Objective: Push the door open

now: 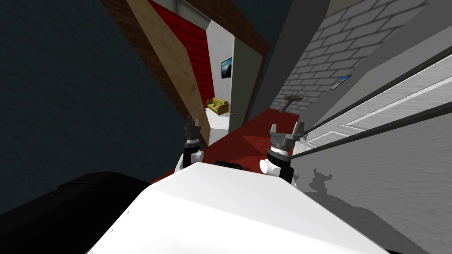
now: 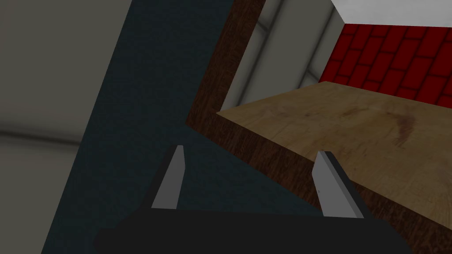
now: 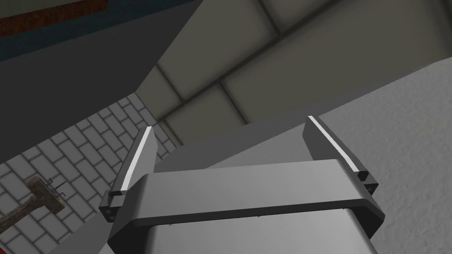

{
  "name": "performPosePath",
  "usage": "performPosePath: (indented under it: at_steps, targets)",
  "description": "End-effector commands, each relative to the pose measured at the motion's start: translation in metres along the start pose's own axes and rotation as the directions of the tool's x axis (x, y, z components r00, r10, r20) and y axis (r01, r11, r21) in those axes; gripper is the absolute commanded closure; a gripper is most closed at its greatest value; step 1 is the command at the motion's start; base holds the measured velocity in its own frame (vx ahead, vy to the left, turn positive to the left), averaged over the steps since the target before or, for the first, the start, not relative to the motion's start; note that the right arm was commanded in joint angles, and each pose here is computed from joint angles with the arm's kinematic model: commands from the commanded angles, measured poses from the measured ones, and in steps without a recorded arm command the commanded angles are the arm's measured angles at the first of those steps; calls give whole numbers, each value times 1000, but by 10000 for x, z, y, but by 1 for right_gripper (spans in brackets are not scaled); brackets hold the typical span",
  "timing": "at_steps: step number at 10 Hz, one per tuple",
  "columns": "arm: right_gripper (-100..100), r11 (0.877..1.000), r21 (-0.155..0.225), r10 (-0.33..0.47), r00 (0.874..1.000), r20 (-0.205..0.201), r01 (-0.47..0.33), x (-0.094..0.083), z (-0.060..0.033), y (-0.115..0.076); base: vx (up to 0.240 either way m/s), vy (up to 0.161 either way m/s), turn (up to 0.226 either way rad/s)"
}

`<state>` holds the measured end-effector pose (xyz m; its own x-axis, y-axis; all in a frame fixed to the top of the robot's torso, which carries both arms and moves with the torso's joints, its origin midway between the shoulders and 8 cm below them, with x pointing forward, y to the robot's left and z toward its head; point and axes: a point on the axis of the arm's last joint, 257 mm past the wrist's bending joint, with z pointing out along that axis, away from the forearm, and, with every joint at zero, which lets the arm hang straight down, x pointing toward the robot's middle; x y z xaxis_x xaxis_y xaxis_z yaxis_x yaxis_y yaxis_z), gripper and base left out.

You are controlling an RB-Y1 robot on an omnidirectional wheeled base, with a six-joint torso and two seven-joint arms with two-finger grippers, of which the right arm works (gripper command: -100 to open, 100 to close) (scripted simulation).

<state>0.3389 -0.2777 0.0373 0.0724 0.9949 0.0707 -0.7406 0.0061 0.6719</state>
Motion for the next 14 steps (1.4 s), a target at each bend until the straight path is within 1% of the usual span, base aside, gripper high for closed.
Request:
performPosePath:
  at_steps: [1,4,7,9,12,13,14]
  targets:
    - [-100,1000,17,15,1000,-15,-15,65,-21,-106,102,95,-16]
    - [-100,998,53,47,998,-42,-45,205,-73,-324,142,-62,-7]
    - [-100,993,91,80,995,-67,-73,355,-136,-539,164,-28,-11]
    - [-100,988,122,107,991,-87,-96,485,-196,-710,163,-36,-10]
    - [-100,981,155,134,985,-107,-116,624,-266,-879,130,-24,-10]
    - [-100,977,174,149,982,-118,-128,705,-309,-973,123,-18,-8]
    - [-100,974,183,157,980,-124,-133,746,-332,-1019,122,-26,-12]
